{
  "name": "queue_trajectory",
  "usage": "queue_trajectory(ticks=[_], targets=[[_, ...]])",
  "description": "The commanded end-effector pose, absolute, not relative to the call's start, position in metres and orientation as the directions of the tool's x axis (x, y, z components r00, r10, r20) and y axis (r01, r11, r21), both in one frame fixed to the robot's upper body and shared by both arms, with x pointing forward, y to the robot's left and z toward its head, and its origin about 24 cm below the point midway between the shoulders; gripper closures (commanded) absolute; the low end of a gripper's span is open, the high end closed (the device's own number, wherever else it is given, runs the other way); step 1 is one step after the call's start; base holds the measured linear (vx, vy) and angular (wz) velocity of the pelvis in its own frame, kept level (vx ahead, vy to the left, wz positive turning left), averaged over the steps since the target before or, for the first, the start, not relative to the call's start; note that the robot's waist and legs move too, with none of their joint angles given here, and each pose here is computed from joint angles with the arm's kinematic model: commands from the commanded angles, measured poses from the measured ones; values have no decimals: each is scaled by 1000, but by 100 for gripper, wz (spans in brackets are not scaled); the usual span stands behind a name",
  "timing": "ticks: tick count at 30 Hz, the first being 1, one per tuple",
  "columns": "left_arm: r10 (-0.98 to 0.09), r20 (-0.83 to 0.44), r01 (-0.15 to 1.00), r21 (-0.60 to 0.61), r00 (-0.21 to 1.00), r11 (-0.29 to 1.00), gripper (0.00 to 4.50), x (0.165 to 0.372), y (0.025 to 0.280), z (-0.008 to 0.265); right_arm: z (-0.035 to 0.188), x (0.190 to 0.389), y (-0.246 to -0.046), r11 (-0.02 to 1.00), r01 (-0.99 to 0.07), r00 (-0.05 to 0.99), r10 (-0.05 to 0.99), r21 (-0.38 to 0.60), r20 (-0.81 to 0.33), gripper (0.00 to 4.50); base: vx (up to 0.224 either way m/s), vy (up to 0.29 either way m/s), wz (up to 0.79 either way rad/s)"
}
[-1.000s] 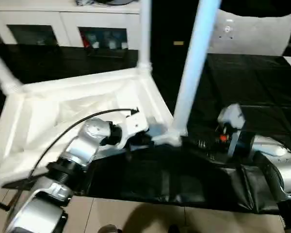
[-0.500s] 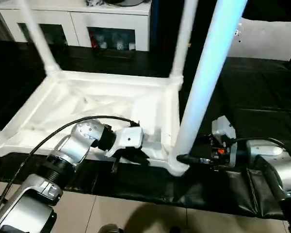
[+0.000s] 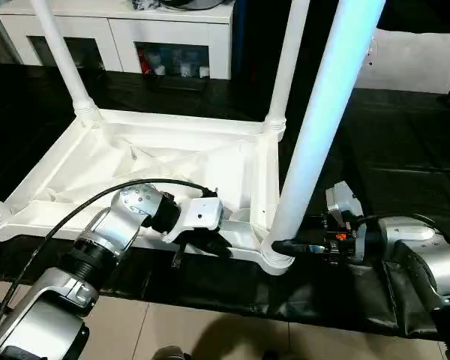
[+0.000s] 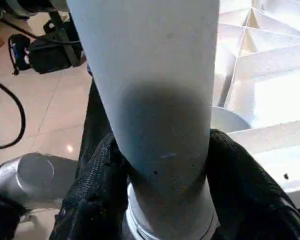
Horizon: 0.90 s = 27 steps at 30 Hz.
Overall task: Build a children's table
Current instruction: Rotate leg to tighten
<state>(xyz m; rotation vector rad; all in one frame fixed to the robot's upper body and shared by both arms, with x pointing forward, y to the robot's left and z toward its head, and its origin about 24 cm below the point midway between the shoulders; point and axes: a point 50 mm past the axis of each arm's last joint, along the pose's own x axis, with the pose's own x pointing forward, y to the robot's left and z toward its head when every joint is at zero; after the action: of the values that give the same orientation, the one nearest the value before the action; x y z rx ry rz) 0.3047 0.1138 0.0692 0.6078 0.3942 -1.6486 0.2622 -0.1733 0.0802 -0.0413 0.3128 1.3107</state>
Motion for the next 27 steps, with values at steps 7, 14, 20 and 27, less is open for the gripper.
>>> queue_trajectory(ticks=[7, 14, 20, 27], targets=[[-871, -460, 985, 104, 170, 137, 450, 314, 81, 78, 68, 274, -136, 553, -808, 505, 828, 203, -244, 257, 0, 0, 0], [-820, -378, 898, 91, 430, 430, 450, 328, 49, 87, 69, 303, -115, 832, -483, 808, 543, 272, -228, 257, 0, 0, 0], [-730, -341, 798, 118, 592, 591, 450, 336, 36, 91, 75, 322, -104, 891, -340, 908, 394, 301, -140, 200, 0, 0, 0], [-754, -361, 832, 149, 548, 534, 450, 331, 42, 89, 80, 319, -114, 898, -387, 905, 413, 208, -100, 133, 0, 0, 0]])
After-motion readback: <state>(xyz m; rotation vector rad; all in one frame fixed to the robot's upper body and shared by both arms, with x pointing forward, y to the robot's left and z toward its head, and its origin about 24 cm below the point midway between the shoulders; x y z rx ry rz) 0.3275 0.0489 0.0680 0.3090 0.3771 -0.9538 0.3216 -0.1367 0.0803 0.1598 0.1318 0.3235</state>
